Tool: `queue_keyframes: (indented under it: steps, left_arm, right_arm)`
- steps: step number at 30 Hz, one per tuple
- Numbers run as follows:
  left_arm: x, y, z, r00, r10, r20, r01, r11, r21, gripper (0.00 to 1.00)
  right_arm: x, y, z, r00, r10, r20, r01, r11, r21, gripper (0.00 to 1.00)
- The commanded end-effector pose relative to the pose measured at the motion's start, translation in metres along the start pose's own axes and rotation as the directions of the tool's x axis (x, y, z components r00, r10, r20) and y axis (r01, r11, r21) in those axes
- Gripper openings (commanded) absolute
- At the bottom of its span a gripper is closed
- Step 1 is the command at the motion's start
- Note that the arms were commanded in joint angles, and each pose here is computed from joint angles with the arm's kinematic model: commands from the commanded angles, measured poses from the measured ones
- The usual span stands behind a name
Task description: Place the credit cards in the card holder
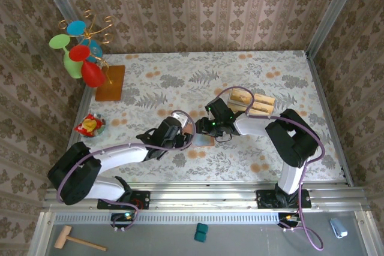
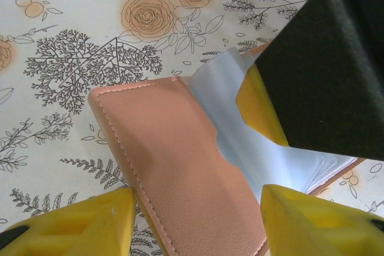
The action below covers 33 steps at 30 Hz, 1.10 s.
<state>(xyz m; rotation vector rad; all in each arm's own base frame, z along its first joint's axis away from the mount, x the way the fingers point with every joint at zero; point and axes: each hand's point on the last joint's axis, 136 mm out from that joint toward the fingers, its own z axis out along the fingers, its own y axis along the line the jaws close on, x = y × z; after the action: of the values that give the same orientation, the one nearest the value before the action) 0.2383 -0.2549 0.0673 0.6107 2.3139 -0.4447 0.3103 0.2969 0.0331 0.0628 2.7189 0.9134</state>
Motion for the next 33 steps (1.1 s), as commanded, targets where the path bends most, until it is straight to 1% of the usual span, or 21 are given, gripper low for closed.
queue_keyframes:
  steps: [1, 4, 7, 10, 15, 23, 33]
  left_arm:
    - [0.001, 0.006, -0.003, 0.997, 0.068, 0.026, -0.065, 0.995, -0.080, 0.58]
    - [-0.010, 0.012, -0.016, 0.994, 0.078, 0.083, -0.066, 0.987, -0.144, 0.59]
    - [-0.023, 0.012, -0.029, 0.987, 0.090, 0.133, -0.068, 0.984, -0.162, 0.59]
    - [-0.034, 0.007, -0.039, 0.980, 0.100, 0.170, -0.074, 0.986, -0.149, 0.59]
    - [-0.038, -0.009, -0.040, 0.975, 0.110, 0.194, -0.095, 0.992, -0.086, 0.59]
    - [-0.033, -0.035, -0.023, 0.973, 0.143, 0.182, -0.143, 0.990, -0.015, 0.58]
    - [-0.013, -0.035, 0.003, 0.979, 0.163, 0.121, -0.161, 0.987, -0.022, 0.57]
  right_arm:
    - [0.001, 0.002, 0.005, 1.000, 0.013, -0.012, -0.013, 1.000, -0.006, 0.47]
    - [0.002, 0.001, 0.005, 1.000, 0.015, -0.012, -0.015, 1.000, -0.007, 0.47]
    - [0.003, 0.001, 0.005, 1.000, 0.016, -0.014, -0.016, 1.000, -0.007, 0.47]
    - [0.002, 0.001, 0.005, 1.000, 0.016, -0.012, -0.016, 1.000, -0.010, 0.47]
    - [0.003, 0.000, 0.006, 1.000, 0.020, -0.012, -0.020, 1.000, -0.009, 0.47]
    - [0.005, -0.002, 0.006, 1.000, 0.022, -0.015, -0.022, 1.000, -0.009, 0.47]
    - [0.006, -0.002, 0.005, 1.000, 0.024, -0.015, -0.024, 1.000, -0.010, 0.47]
